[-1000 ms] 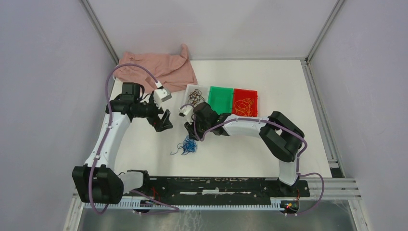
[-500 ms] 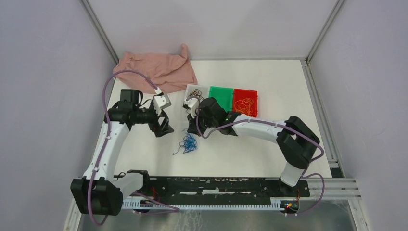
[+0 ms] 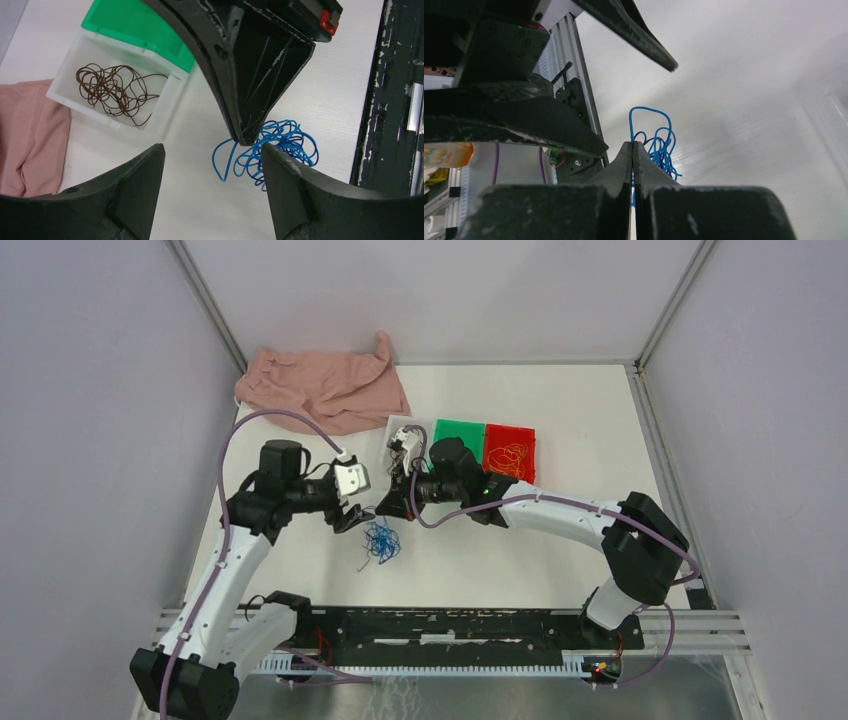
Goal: Untangle the cables
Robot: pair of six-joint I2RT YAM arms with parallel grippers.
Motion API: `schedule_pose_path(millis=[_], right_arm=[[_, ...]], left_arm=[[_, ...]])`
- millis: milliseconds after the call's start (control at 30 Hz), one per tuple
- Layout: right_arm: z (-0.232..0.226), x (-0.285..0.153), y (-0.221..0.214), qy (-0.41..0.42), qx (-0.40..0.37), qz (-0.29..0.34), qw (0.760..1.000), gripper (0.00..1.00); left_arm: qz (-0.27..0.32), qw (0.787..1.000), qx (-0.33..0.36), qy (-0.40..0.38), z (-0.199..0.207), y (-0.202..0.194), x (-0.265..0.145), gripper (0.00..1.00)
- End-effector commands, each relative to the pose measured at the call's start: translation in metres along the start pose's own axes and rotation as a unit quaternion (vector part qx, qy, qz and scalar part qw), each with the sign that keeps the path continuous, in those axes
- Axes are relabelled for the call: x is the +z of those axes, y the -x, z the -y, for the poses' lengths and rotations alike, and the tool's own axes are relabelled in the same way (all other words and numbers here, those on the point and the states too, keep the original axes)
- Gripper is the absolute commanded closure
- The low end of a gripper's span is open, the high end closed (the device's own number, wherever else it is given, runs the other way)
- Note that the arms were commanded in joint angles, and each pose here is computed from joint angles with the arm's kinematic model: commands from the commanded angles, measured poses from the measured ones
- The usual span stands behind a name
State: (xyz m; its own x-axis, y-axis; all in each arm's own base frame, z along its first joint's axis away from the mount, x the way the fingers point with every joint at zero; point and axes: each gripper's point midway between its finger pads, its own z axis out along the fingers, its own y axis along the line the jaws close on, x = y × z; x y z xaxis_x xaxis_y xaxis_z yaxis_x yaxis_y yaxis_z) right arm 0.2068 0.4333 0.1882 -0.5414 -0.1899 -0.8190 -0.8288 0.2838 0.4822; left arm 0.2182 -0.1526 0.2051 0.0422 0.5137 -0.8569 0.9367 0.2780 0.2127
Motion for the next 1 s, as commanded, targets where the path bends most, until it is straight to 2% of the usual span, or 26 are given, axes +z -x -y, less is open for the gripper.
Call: schedule_pose_path(millis=[0,167,300,400,567,800,967], right_arm=[[-0.025,-0.005,0.029,0.047,0.007,0.045,0.998,1.0],[-0.032,-0.008,0.029,0.063,0.019,0.048,0.997,1.0],[-0.035,-0.01,0.026,0.071,0.028,0.045,0.996,1.0],[-0.039,-0.012,0.025,0.078,0.033,0.048,0.995,1.0],[-0.047,-0.013,0.03,0.099,0.044,0.056,0.993,1.0],[-0.052,-0.015,0.034,0.109,0.053,0.061,0.991,1.0],[-0.054,-0.017,0.035,0.113,0.056,0.063,0.99,1.0]], left_arm=[[0.004,0.998,0.062,-0.001,0.002,0.005,0.004,0.24],[-0.017,0.995,0.099,-0.014,0.012,-0.007,0.003,0.27],[-0.01,0.991,0.135,0.012,0.006,-0.001,-0.002,0.42],[0.0,0.985,0.167,0.028,0.003,0.004,-0.006,0.48],[0.006,0.984,0.179,0.02,0.01,0.003,-0.004,0.5],[0.003,0.985,0.173,0.002,0.02,-0.003,-0.001,0.48],[0.004,0.981,0.193,0.022,0.013,-0.001,-0.002,0.54]])
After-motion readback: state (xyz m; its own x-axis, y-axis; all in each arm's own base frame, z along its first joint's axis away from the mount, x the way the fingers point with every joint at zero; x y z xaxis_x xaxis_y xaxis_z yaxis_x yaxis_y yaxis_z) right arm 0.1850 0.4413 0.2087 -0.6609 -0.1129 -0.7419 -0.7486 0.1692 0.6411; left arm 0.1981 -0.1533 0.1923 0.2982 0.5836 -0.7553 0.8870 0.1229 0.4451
